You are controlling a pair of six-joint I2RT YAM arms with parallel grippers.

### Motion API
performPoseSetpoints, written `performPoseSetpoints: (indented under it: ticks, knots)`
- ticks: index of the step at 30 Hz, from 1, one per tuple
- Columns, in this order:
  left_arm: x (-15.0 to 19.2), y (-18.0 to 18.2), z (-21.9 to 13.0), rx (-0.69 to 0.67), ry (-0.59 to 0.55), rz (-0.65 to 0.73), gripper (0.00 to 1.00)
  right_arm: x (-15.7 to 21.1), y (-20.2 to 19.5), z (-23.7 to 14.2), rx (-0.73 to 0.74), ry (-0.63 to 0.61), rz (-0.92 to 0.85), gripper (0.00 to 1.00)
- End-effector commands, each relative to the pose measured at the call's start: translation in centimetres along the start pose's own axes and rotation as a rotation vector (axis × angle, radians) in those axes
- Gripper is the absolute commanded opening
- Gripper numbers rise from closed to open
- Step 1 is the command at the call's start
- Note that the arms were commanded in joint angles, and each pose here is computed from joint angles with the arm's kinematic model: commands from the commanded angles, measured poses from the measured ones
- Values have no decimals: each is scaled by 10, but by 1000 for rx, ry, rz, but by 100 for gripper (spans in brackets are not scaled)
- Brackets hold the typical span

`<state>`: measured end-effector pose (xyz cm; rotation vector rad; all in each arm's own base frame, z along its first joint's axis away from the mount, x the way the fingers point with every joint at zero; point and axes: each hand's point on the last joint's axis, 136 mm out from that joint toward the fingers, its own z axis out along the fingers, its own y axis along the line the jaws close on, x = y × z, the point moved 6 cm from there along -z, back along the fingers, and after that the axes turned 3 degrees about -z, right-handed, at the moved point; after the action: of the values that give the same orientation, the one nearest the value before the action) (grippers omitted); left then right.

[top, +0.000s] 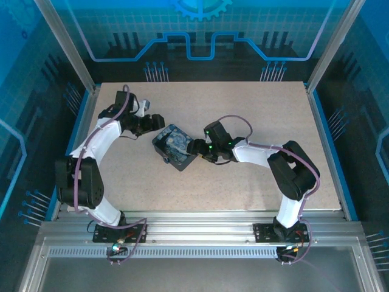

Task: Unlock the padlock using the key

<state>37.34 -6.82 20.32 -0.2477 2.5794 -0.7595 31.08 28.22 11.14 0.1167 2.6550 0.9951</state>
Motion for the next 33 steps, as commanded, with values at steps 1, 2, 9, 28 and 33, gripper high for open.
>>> performPoseSetpoints:
  ticks: [1, 2, 9, 28, 33]
  knots:
    - [-3, 16, 18, -63, 51, -43, 76, 1, 12, -3, -2, 0, -27, 73]
    - [-2, 18, 25, -55, 67, -56, 76, 2, 12, -3, 0, 2, -25, 73]
    - [18, 14, 48, -10, 147, -73, 71, 1, 12, -1, -4, 1, -22, 69]
    - [69, -61, 79, 203, 226, -63, 62, -64, -34, -29, 101, -65, 4, 60]
    - [74, -81, 87, 234, 225, -52, 62, -83, -42, -38, 124, -83, -10, 61]
